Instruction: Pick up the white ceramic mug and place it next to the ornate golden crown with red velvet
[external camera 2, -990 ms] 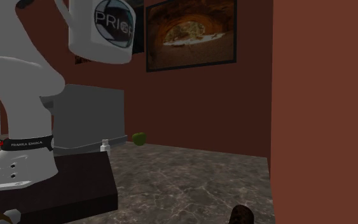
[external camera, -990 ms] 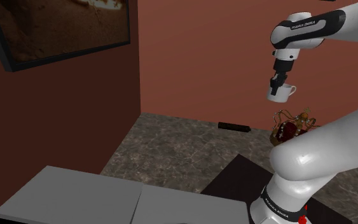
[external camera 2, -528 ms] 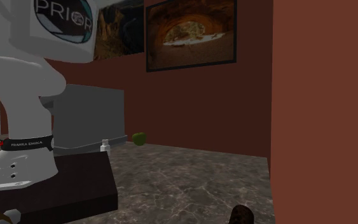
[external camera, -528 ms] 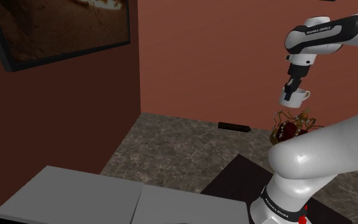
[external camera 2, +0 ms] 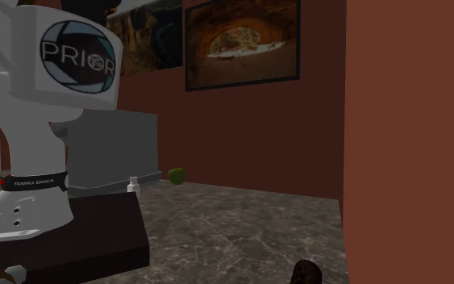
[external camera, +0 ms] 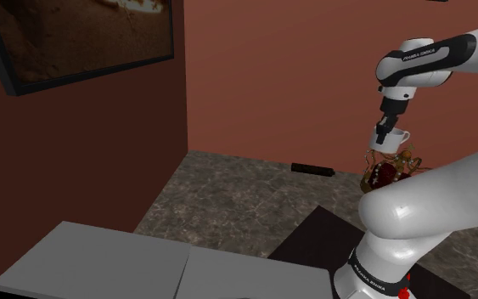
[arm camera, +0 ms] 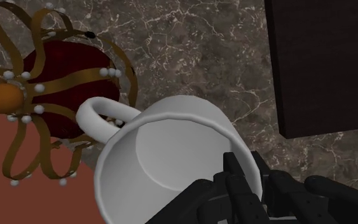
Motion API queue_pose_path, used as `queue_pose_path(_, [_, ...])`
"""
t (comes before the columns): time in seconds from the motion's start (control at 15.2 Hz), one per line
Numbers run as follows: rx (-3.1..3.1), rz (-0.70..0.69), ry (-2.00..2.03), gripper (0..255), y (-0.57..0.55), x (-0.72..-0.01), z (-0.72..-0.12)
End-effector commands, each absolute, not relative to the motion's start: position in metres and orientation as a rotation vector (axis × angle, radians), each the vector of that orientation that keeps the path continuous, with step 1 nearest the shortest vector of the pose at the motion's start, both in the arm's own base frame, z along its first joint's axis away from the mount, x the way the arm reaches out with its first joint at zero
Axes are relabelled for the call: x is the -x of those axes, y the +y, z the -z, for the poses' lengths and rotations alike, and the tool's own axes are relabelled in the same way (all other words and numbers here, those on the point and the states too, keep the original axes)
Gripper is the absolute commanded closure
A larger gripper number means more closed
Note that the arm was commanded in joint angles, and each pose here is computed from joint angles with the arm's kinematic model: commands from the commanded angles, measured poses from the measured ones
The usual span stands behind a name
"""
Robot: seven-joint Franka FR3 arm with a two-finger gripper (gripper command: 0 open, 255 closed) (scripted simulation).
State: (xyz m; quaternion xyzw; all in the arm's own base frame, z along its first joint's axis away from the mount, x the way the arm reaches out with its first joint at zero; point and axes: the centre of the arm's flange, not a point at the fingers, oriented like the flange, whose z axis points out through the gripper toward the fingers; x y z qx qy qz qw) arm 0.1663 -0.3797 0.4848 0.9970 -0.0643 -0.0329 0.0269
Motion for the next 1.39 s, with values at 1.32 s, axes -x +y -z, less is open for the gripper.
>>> queue_pose_path(1.32, [-3.079, 0.101, -0.199, 255, -0.380, -0.167, -0.368])
